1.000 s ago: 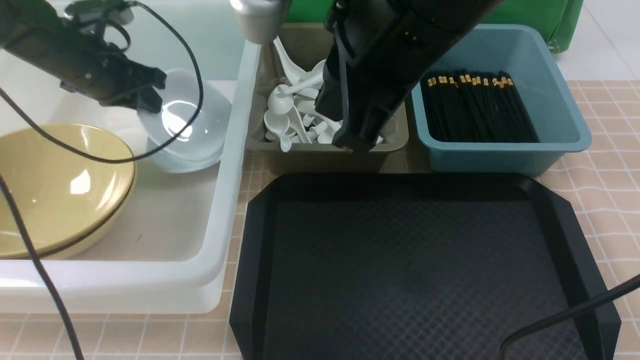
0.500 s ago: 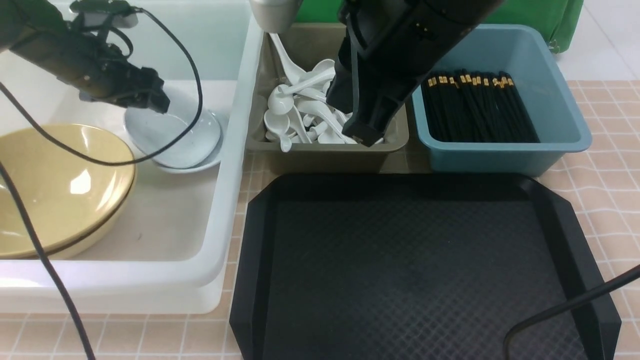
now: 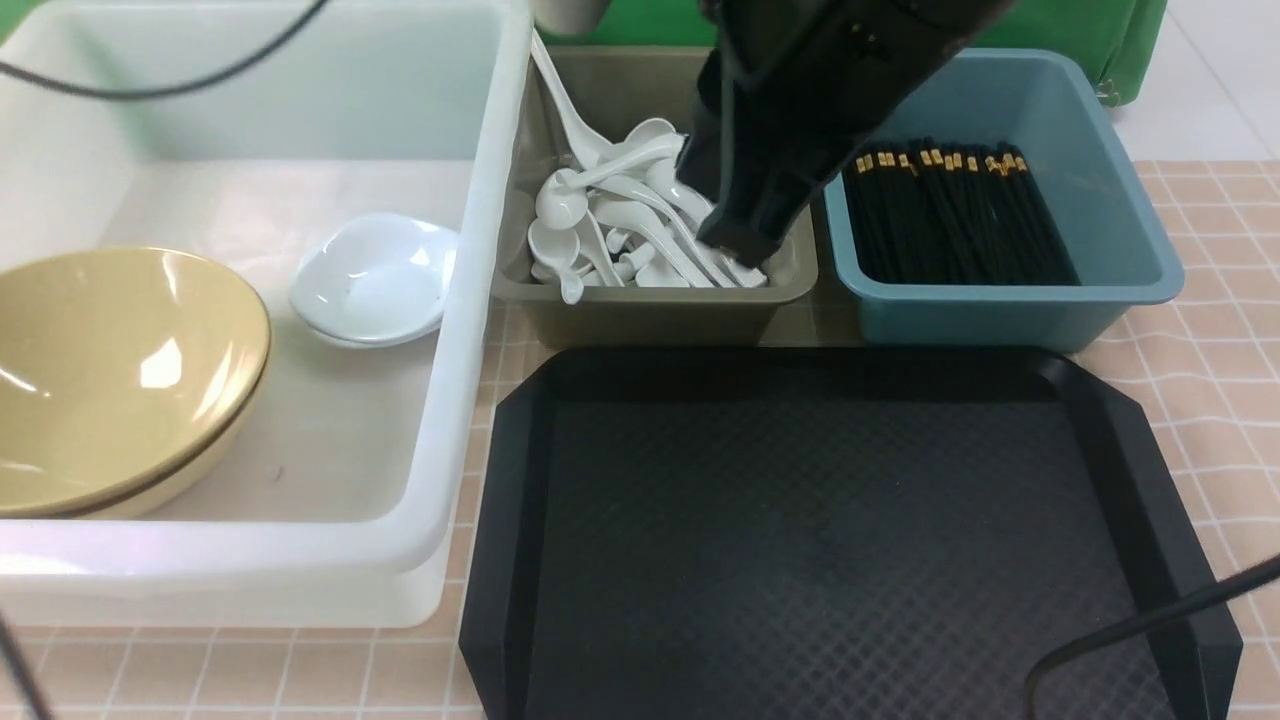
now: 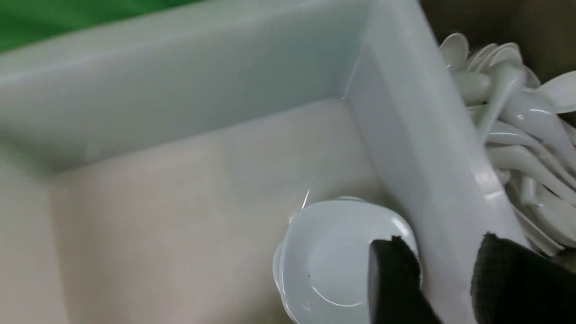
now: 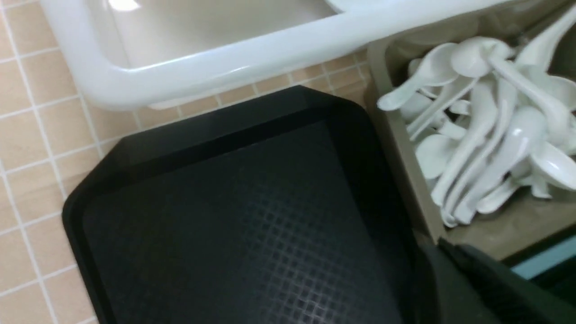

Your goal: On brown table put chopsticks spoon bowls plates into blue grey white boxes.

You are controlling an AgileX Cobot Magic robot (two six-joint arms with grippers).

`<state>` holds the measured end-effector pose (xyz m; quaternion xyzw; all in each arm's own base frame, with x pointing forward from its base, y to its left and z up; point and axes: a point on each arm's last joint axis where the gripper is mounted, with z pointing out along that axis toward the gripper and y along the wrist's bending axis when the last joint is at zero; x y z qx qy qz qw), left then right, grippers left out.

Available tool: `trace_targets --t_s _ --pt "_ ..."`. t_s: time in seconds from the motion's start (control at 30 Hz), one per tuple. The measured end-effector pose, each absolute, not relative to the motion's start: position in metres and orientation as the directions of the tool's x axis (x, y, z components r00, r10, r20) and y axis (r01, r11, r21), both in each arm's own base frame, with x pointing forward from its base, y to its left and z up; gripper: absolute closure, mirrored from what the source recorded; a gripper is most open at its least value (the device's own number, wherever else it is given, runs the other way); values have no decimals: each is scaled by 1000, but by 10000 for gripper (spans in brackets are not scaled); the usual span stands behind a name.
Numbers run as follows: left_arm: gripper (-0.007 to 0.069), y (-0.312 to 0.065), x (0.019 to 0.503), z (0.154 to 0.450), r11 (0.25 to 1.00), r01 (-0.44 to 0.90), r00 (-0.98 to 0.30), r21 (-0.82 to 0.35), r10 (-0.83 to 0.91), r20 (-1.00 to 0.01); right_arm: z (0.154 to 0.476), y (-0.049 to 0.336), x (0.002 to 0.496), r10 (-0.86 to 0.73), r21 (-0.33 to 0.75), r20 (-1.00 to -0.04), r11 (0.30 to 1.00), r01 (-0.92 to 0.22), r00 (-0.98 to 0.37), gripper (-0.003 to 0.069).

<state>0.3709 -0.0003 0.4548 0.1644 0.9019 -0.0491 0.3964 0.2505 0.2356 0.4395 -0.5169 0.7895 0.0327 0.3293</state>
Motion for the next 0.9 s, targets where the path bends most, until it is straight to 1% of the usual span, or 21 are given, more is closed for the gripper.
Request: trace_targets --t_s 0.03,0.1,0.13,0.2,0.3,0.4,0.43,0.5,0.67,0.8,0.83,0.9 --pt "551 -7 358 466 935 349 -618 58 276 -736 445 232 247 -787 -293 -566 471 -832 -247 610" --pt "603 -16 335 487 932 352 -582 83 288 -760 455 224 240 -771 -297 -589 486 -822 -243 610" --pt "617 -20 323 494 934 348 -570 84 282 -771 461 220 235 -760 -298 -604 495 -816 -241 610" --pt "623 -26 303 503 938 338 -561 81 270 -783 471 213 228 -743 -300 -626 507 -808 -234 610" --pt "623 -28 278 504 944 322 -574 75 258 -777 480 205 220 -723 -300 -652 522 -798 -228 610" --pt "622 -26 248 492 952 297 -617 72 249 -746 482 197 212 -702 -299 -677 536 -789 -220 610" --pt "622 -23 231 475 958 275 -656 78 247 -713 477 193 208 -691 -296 -689 544 -785 -218 610" --pt "622 -18 207 462 966 243 -662 94 235 -712 471 190 205 -671 -287 -708 560 -778 -221 610" --pt "622 -11 158 424 978 174 -603 114 197 -773 451 179 192 -608 -270 -767 595 -757 -204 610" --pt "622 -9 125 390 987 135 -529 87 146 -836 438 162 174 -533 -259 -831 624 -737 -159 610" --pt "622 -9 124 388 987 134 -526 85 143 -838 435 162 173 -529 -259 -834 625 -737 -156 610" --pt "621 -8 108 366 991 118 -507 66 117 -854 430 149 160 -474 -254 -873 642 -723 -114 610"
